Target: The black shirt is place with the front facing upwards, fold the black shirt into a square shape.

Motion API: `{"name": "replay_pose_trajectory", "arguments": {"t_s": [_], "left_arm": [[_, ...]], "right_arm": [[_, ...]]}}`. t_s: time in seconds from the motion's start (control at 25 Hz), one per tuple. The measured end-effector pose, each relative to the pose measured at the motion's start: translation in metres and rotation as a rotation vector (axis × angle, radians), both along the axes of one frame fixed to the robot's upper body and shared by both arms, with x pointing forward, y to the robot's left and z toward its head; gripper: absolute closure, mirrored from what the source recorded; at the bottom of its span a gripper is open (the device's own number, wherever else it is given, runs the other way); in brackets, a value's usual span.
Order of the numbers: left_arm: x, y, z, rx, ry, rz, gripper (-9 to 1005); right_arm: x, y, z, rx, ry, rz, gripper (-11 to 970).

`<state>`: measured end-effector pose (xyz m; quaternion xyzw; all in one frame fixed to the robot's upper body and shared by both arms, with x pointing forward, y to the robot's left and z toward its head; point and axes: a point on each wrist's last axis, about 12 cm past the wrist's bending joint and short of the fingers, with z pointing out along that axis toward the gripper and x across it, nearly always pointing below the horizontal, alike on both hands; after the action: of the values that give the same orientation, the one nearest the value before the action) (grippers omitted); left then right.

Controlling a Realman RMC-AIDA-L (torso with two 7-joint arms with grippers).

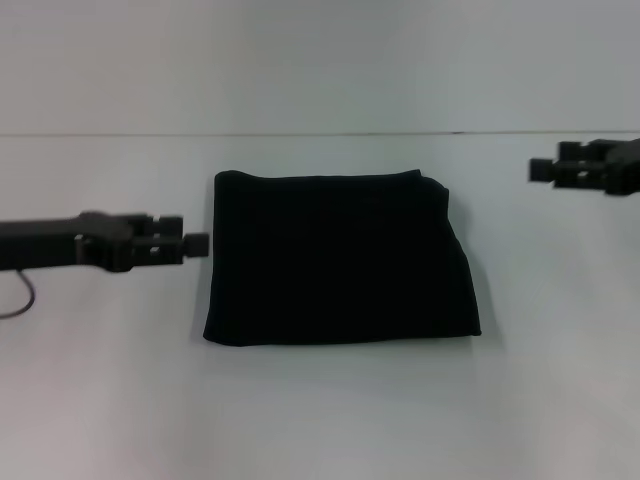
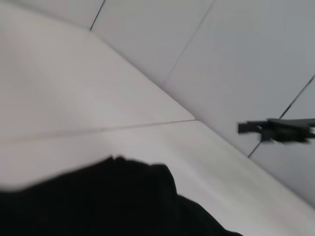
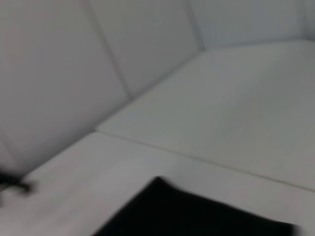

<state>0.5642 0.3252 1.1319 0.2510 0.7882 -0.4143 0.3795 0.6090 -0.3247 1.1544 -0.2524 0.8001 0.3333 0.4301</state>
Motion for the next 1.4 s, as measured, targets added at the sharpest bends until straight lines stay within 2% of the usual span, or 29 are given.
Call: {"name": "replay_pose_trajectory", "arguments": {"t_s": [0.12,0.32,0.56,0.92,1.2,1.4], "left_arm": [[0.018,-0.019,0.003,0.056,-0.077,-0.033,365],[0.033,-0.044,0.009,0.121,-0.084,-0.101,143],[0.042,-0.054,0.016,0.131,-0.068,-0.112,62],[0.041,-0.069,0.01,0.118,-0.036,-0.117,62],[0.038,-0.071,0.004,0.1,-0.017,-0.114,62],[0.037,-0.073,0.002,0.087,0.007,-0.105,62]], "right_arm": [[-0.017,0.026,-0.015,0.031,-0.068,0.135,169],[-0.024,0.052,-0.033,-0.02,-0.072,0.221,169],[-0.02,0.058,-0.032,-0.035,-0.077,0.226,169],[-0.01,0.062,-0.03,-0.049,-0.088,0.195,169],[-0.01,0.062,-0.031,-0.034,-0.099,0.178,169],[-0.013,0.066,-0.031,-0.034,-0.081,0.209,169]]}}
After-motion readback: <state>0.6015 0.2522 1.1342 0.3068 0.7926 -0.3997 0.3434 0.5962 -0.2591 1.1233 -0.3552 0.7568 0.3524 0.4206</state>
